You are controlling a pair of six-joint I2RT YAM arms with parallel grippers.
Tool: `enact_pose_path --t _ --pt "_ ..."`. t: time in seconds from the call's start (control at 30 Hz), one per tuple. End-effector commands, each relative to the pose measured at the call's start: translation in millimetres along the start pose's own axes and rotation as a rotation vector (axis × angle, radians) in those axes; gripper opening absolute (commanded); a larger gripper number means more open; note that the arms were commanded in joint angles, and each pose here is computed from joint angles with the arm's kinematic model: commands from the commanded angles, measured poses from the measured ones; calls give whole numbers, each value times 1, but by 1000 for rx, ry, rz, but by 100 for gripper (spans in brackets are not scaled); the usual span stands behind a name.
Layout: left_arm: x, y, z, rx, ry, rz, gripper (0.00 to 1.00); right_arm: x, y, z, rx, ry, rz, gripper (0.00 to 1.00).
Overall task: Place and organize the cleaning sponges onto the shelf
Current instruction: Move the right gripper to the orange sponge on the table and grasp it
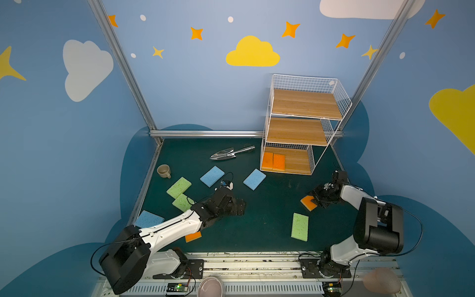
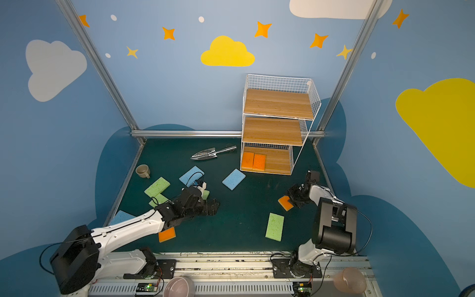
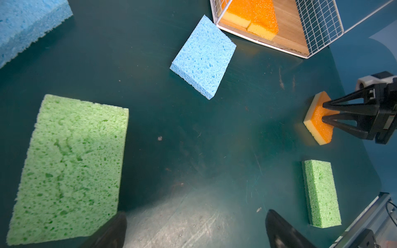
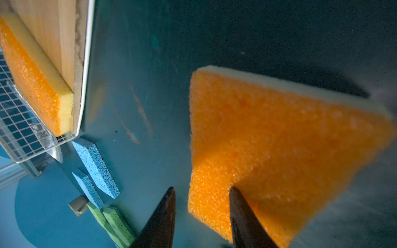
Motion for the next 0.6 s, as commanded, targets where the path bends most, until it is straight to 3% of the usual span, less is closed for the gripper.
enact_pose_path --t 0.0,0.2,0.43,0.57 --pt "-7 6 -2 7 -3 27 100 24 0 -30 -95 77 -63 41" --pt "-15 10 -2 8 -12 29 100 54 31 -92 -207 206 -5 40" --pt "-21 18 -10 -2 -7 22 98 70 86 -183 -526 345 64 39" --pt "-18 19 -14 0 10 5 93 67 106 -225 -630 442 122 39"
Point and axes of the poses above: each gripper's point midway between its finger pads, its own x axis out along the fingers, its own y axis along the line the jaws close on, z = x × y, the point moved 1 cm from there along -x, back along the fingers, and after that the axes turned 11 degrees about x, right-handed, at the moved point
